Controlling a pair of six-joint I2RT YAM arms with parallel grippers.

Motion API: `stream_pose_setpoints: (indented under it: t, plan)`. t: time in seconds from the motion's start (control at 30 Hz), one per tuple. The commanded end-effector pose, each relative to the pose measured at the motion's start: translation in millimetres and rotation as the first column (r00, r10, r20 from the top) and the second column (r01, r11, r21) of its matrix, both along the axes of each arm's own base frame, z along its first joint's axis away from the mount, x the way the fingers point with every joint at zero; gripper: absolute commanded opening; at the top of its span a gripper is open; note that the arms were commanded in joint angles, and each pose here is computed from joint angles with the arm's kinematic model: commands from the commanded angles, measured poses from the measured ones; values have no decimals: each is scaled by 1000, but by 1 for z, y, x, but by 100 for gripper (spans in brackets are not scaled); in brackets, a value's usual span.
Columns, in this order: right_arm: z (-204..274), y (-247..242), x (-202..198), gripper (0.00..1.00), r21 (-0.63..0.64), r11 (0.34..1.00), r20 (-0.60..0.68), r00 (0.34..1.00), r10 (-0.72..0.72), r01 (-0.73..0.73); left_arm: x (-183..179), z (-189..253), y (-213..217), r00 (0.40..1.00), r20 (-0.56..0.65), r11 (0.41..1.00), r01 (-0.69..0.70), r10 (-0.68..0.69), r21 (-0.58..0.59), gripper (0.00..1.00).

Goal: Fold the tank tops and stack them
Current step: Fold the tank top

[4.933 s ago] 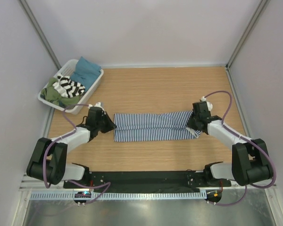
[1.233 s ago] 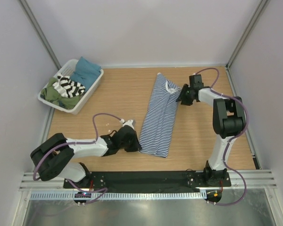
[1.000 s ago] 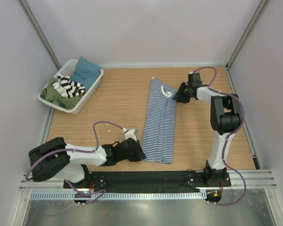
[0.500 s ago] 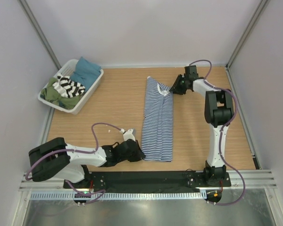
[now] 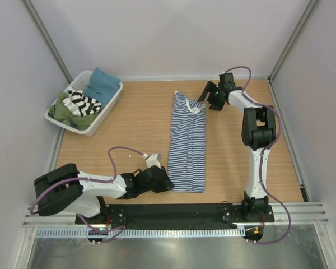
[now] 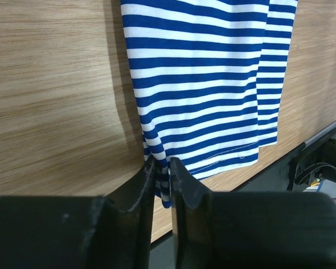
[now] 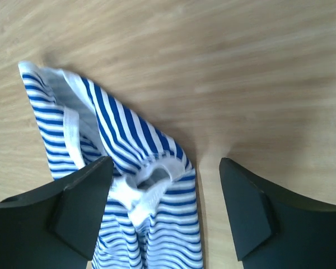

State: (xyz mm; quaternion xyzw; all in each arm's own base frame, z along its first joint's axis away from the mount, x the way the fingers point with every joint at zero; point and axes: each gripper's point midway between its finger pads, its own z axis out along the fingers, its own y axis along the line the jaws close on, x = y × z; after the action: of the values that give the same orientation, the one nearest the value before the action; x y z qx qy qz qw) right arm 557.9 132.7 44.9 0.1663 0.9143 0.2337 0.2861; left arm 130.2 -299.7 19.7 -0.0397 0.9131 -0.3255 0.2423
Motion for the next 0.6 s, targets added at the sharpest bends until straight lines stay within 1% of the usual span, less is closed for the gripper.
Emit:
stream_pose_setpoints:
  t: [0.0, 0.03, 0.07, 0.1, 0.13, 0.17, 0.2, 0.23, 0.27, 0.33, 0.37, 0.4, 0.43, 0.47, 0.5, 0.53, 0.57]
  plan:
    - [40, -8, -14, 84, -50, 999, 48, 999, 6, -3, 8, 0, 7, 999, 44, 999, -24, 22, 39, 22]
    - [43, -9, -21, 84, -59, 998, 48, 999, 12, -9, 8, -1, 9, 999, 49, 998, -25, 22, 56, 26]
    - [65, -10, -25, 83, -62, 998, 91, 996, 15, -9, 9, 1, 9, 998, 56, 998, -26, 23, 57, 30]
    - [52, -13, -43, 81, -74, 997, 58, 998, 20, -16, 10, 2, 10, 998, 60, 998, -27, 23, 59, 36]
    - [53, -15, -53, 79, -80, 997, 59, 998, 21, -16, 9, 3, 10, 998, 61, 998, -22, 18, 59, 39]
    - [83, -16, -60, 72, -74, 997, 126, 992, 17, -8, 9, 3, 11, 998, 63, 998, -24, 21, 60, 40]
    - [63, -17, -84, 68, -76, 997, 73, 997, 19, -14, 9, 2, 12, 998, 63, 997, -23, 19, 67, 43]
    - [67, -16, -98, 64, -69, 998, 73, 997, 17, -12, 9, 3, 12, 998, 65, 997, -21, 17, 69, 43]
    - [67, -13, -125, 59, -59, 998, 67, 997, 29, -25, 9, 3, 13, 998, 67, 997, -18, 14, 73, 43]
    - [67, -8, -154, 54, -60, 998, 64, 997, 38, -34, 8, 2, 13, 998, 63, 997, -14, 9, 77, 43]
    - [45, -12, -183, 52, -86, 996, 1, 999, 33, -32, 7, 1, 13, 998, 60, 997, -9, 5, 77, 43]
    - [61, -2, -200, 52, -90, 994, 44, 997, 65, -61, 5, 1, 12, 998, 55, 997, 1, -5, 76, 43]
    - [59, 1, -215, 52, -95, 993, 33, 997, 75, -72, 5, 1, 12, 999, 53, 997, 5, -9, 78, 43]
    - [42, -1, -242, 51, -117, 990, -20, 997, 76, -78, 4, 2, 11, 999, 53, 997, 9, -13, 75, 43]
    - [53, 6, -258, 51, -113, 989, 12, 995, 102, -101, 4, 2, 11, 999, 52, 997, 12, -16, 75, 43]
    - [55, 9, -270, 52, -112, 987, 18, 993, 120, -117, 3, 1, 11, 998, 51, 997, 16, -20, 75, 43]
    - [50, 9, -287, 54, -116, 984, -13, 991, 133, -133, 3, 2, 11, 998, 53, 997, 17, -21, 73, 43]
